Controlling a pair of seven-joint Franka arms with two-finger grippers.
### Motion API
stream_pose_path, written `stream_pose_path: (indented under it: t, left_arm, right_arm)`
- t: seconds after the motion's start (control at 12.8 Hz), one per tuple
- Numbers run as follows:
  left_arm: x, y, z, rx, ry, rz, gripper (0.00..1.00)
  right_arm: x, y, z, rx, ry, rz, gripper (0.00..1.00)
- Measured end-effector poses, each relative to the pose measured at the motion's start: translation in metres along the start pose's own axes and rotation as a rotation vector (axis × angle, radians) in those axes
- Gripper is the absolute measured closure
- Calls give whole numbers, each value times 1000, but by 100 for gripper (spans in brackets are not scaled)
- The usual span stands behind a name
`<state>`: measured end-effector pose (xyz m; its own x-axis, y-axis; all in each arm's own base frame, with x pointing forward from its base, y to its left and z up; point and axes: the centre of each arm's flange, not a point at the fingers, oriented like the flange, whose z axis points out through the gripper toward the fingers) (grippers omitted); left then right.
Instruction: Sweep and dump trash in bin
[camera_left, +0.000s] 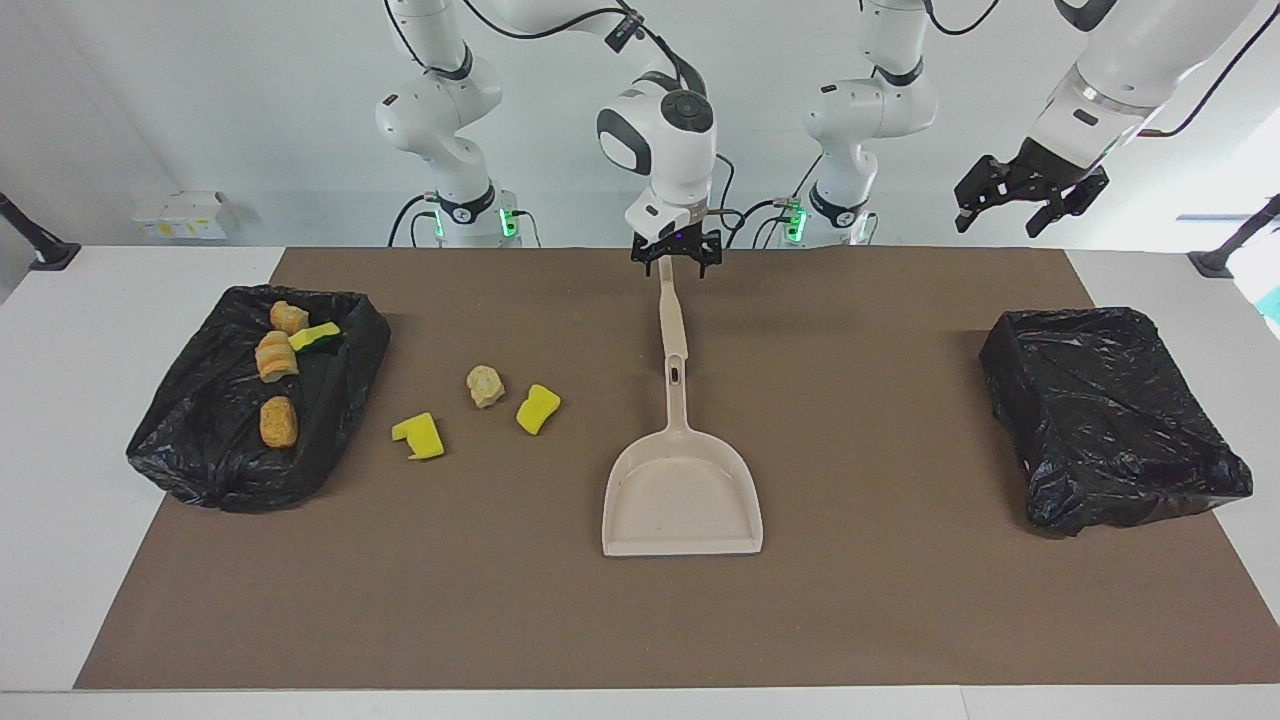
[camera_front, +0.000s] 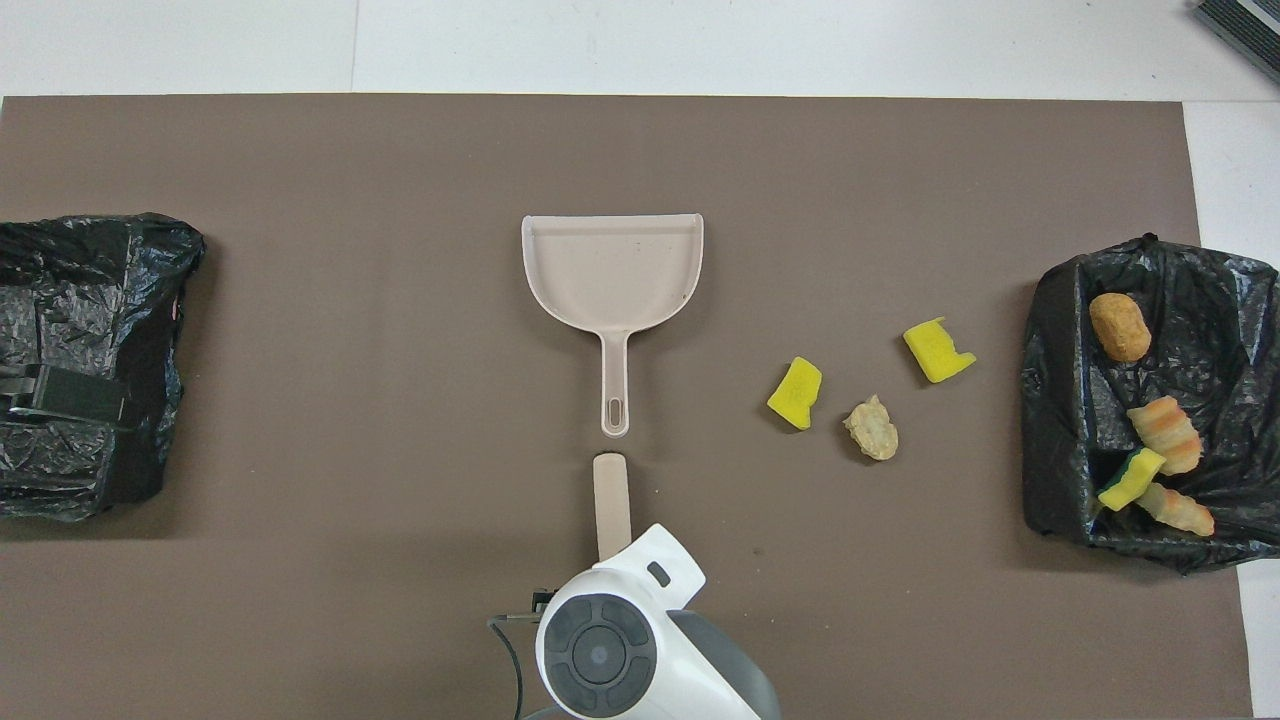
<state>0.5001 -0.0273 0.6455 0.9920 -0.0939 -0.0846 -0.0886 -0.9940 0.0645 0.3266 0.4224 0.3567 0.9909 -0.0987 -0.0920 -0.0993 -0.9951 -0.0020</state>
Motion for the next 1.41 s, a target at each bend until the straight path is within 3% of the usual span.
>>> stream_pose_path:
  t: [0.16,0.31,0.39,0.7,0.78,1.02,1.41]
  left_arm:
    - [0,0,0,0,0,0,0]
    - [0,0,0,0,0,0,0]
    - [0,0,0,0,0,0,0]
    - [0,0,0,0,0,0,0]
    - [0,0,0,0,0,0,0]
    - [0,0,0,0,0,0,0]
    - [1,9,0,3,9,16,0]
  right_arm:
    - [-13,2,17,-16,-7,21,3]
    - [-20,3,24,-29,-15,15,16]
    - [-22,3,26,-33,-17,12,17]
    - [-22,4,27,-35,-18,13,68]
    - [-20,5,26,-33,-17,23,74]
    - [-5,10,9,-11,-6,54,74]
    - [9,49,-45,-44,-32,123,74]
